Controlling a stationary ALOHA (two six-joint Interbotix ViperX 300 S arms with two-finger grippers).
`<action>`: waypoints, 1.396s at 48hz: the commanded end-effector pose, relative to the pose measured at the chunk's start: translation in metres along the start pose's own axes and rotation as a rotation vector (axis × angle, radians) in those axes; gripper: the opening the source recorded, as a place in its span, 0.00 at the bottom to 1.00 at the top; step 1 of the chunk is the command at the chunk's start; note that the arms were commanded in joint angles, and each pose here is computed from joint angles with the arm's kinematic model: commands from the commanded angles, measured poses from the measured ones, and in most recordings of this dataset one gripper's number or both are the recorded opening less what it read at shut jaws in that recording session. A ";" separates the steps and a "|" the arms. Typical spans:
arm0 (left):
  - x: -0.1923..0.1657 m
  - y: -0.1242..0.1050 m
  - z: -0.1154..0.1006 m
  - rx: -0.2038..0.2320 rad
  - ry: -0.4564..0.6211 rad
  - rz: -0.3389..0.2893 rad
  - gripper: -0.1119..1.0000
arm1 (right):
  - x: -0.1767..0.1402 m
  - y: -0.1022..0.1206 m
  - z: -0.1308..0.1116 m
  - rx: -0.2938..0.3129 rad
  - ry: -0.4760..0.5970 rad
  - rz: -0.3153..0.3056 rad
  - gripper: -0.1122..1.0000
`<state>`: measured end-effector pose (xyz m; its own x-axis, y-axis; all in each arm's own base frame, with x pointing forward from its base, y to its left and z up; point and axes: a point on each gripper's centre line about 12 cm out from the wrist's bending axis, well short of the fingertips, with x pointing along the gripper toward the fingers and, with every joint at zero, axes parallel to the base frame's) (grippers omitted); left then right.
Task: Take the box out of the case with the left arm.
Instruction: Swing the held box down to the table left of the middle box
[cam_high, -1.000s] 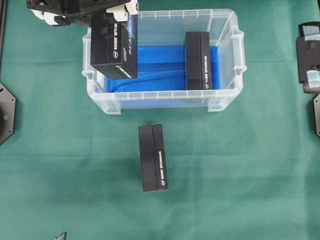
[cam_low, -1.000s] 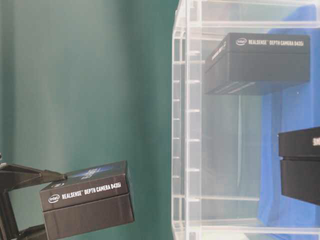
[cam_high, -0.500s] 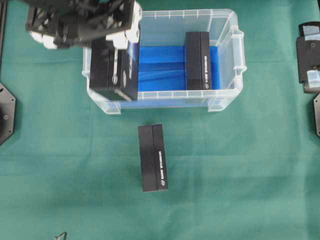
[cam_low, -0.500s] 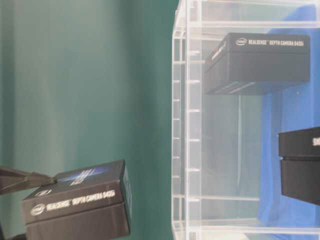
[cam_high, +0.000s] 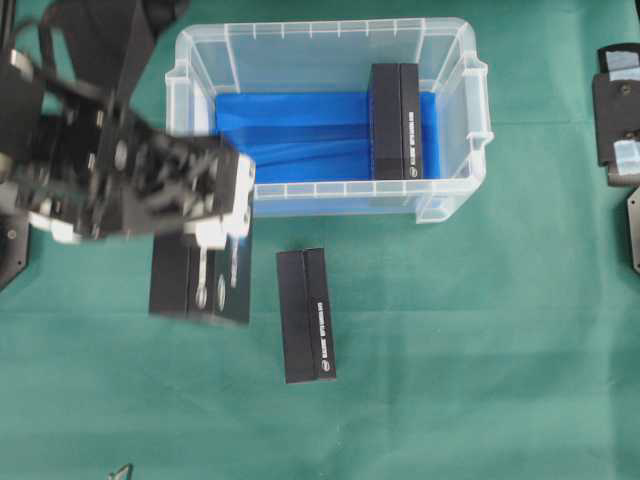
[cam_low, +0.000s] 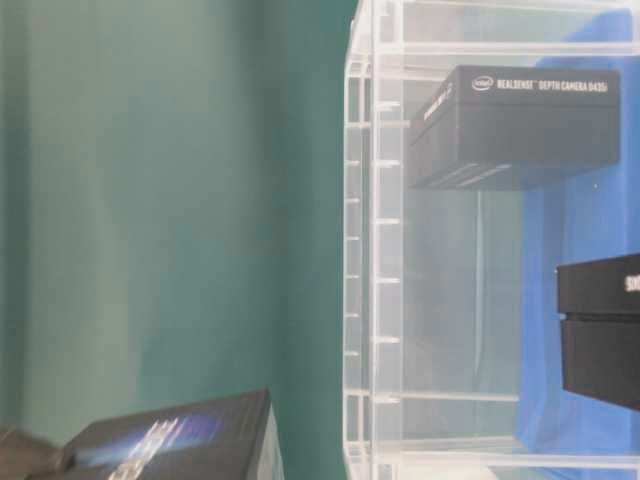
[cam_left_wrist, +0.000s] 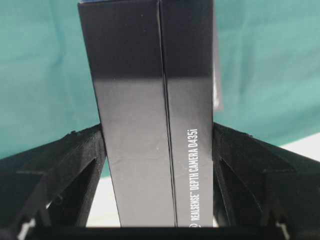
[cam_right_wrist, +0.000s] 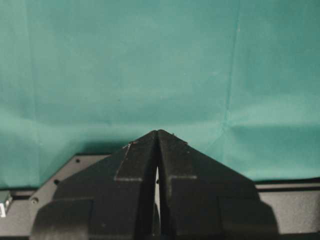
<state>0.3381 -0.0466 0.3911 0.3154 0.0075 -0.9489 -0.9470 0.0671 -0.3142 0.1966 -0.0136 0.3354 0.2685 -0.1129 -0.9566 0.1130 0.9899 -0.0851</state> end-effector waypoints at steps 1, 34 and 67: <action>-0.017 0.003 -0.015 0.018 0.017 -0.050 0.68 | -0.004 -0.001 0.002 0.001 -0.018 0.000 0.10; -0.004 0.009 -0.043 -0.020 0.017 -0.015 0.68 | -0.004 0.000 0.002 0.000 -0.017 0.000 0.10; 0.119 0.038 -0.045 -0.044 -0.048 0.121 0.68 | -0.004 -0.001 0.002 0.004 -0.017 0.000 0.10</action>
<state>0.3375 -0.0880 0.2627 0.1667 0.0668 -0.9837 -0.9859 0.0234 -0.1655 0.1967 -0.0136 0.3354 0.2700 -0.1128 -0.9562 0.1129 0.9900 -0.0849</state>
